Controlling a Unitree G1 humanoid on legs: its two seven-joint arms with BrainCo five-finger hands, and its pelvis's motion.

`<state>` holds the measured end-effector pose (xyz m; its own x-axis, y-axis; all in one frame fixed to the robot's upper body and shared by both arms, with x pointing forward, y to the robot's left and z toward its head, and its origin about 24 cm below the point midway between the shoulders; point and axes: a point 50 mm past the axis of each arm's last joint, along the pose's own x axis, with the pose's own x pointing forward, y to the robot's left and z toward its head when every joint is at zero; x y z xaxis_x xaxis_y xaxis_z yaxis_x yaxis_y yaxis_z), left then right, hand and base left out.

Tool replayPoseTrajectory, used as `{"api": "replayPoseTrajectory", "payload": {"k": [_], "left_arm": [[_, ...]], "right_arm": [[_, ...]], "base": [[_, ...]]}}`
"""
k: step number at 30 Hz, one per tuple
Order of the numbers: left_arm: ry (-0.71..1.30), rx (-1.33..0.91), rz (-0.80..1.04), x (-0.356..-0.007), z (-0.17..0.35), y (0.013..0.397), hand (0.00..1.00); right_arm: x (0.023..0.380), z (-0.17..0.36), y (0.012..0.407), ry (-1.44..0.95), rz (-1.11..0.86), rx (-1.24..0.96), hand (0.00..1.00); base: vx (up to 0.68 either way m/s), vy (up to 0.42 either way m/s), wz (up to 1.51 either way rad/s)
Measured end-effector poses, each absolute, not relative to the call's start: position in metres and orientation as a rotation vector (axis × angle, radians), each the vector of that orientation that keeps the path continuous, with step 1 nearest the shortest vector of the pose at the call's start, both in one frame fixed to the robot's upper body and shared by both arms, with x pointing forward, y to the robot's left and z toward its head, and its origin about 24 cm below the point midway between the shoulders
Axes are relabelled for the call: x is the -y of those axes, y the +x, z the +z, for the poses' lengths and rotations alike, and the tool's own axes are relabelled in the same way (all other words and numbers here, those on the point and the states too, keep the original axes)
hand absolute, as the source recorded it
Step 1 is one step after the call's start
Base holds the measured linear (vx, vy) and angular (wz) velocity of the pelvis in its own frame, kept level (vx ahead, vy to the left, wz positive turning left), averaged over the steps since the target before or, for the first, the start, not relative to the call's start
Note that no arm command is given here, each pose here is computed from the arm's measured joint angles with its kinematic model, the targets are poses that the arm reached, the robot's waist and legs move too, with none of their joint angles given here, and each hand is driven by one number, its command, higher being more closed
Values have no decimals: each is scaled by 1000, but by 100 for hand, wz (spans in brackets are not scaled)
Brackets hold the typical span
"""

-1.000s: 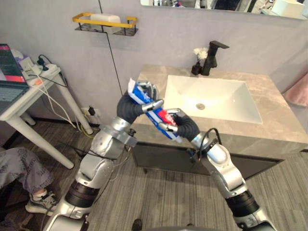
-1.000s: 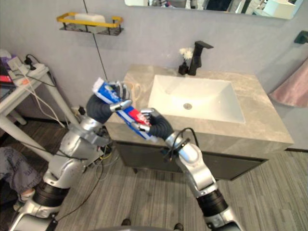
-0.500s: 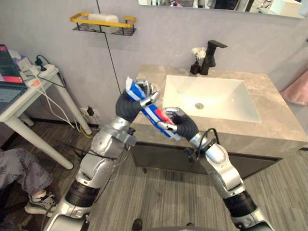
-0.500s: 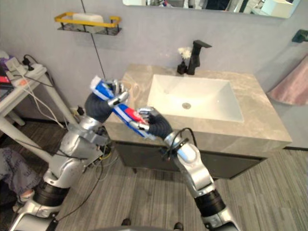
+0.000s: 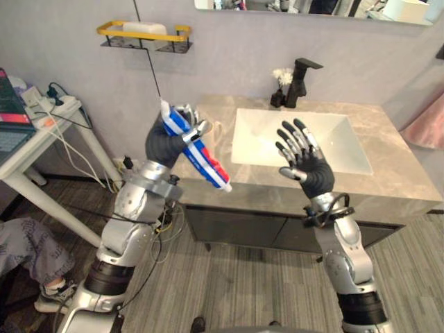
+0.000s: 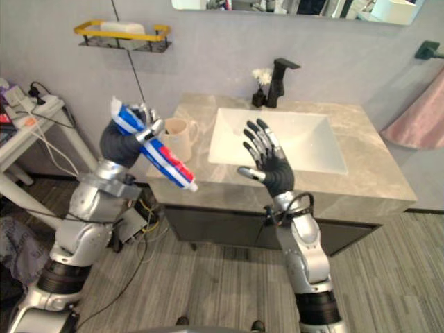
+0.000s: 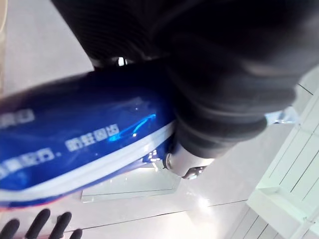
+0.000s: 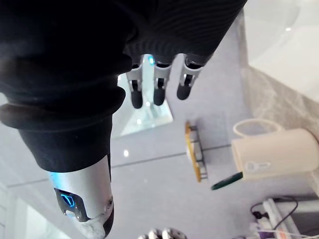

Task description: Organize washtable

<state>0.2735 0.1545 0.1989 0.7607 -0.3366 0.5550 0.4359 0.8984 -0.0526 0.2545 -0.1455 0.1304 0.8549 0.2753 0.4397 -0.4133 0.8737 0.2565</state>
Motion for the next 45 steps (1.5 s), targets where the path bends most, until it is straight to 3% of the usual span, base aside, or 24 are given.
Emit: {"api": "replayPoseTrajectory", "payload": {"k": [5, 11, 18, 29, 45], "left_arm": [[-17, 673, -354, -161, 235, 294, 100], [123, 880, -217, -166, 315, 319, 100], [271, 1025, -139, -151, 382, 326, 100], [361, 1003, -52, -161, 391, 335, 100], [340, 993, 3, -171, 390, 337, 100]], "right_arm": [[149, 120, 249, 394, 354, 366, 0], [148, 105, 240, 444, 357, 309, 0], [120, 67, 220, 529, 489, 133, 0], [116, 48, 205, 582, 489, 48, 0], [113, 48, 205, 594, 491, 48, 0]], "base": [[-36, -11, -9], [-23, -9, -9], [-3, -1, -1], [-13, -5, -6], [0, 0, 0]]}}
